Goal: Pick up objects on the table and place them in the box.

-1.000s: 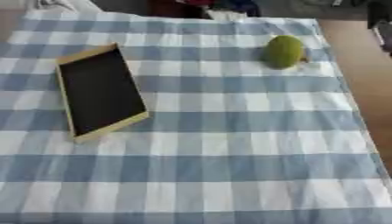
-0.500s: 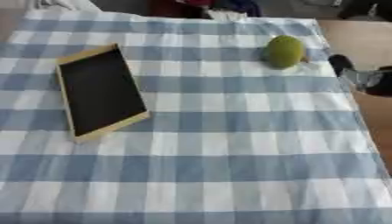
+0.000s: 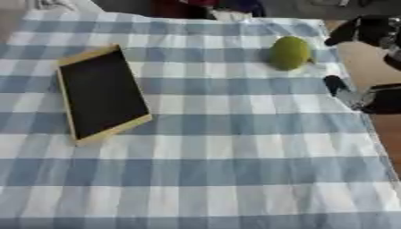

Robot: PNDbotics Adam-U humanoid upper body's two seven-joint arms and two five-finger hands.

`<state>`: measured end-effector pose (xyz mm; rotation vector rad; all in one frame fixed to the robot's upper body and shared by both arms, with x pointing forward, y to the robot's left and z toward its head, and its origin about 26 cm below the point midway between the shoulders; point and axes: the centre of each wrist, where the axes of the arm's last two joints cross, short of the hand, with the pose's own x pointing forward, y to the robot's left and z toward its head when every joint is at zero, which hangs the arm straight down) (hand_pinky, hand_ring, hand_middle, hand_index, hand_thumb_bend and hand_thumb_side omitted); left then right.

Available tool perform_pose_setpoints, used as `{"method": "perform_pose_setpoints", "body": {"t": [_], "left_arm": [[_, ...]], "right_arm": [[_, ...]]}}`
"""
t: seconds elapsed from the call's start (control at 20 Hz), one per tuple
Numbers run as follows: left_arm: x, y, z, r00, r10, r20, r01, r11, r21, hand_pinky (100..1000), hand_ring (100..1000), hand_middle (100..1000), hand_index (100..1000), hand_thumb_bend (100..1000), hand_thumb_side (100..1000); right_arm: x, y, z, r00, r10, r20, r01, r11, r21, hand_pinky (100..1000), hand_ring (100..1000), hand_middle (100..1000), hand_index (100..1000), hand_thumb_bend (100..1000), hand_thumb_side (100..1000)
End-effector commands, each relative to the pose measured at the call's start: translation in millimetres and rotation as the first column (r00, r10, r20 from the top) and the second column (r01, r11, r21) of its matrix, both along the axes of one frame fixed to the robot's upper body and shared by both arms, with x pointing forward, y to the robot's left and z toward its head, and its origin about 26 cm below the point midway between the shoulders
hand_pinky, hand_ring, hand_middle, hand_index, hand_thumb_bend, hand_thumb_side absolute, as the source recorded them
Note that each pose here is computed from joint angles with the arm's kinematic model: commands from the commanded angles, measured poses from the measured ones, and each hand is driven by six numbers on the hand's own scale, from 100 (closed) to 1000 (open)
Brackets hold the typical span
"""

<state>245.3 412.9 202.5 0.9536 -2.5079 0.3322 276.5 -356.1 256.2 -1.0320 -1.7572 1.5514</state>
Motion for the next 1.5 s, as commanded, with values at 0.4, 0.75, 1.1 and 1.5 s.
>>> {"method": "perform_pose_setpoints", "body": {"t": [0.4, 0.75, 1.1, 1.5], "left_arm": [[-2.8, 1, 12.4, 1.0, -0.004, 0.02, 0.003, 0.999, 0.043, 702, 571, 765, 876, 166, 445], [-2.1, 0, 12.3, 1.0, -0.012, 0.019, 0.011, 0.999, 0.044, 702, 571, 765, 876, 165, 444], [-0.8, -2, 12.1, 1.0, -0.026, 0.016, 0.026, 0.999, 0.042, 702, 569, 765, 876, 161, 448], [0.6, -3, 12.7, 0.999, -0.039, 0.019, 0.039, 0.998, 0.041, 702, 567, 766, 875, 157, 449]], "right_arm": [[-1.8, 2, 19.4, 0.999, 0.005, 0.039, -0.004, 0.999, -0.041, 805, 795, 795, 827, 190, 520], [8.7, 4, 43.1, 0.999, -0.013, 0.05, 0.016, 0.998, -0.06, 811, 805, 809, 835, 215, 529], [47.2, -20, 53.3, 0.994, -0.108, -0.018, 0.105, 0.987, -0.125, 838, 855, 863, 884, 281, 593], [98.9, -54, 46.1, 0.975, -0.16, -0.154, 0.147, 0.985, -0.09, 845, 847, 850, 904, 390, 476]]}}
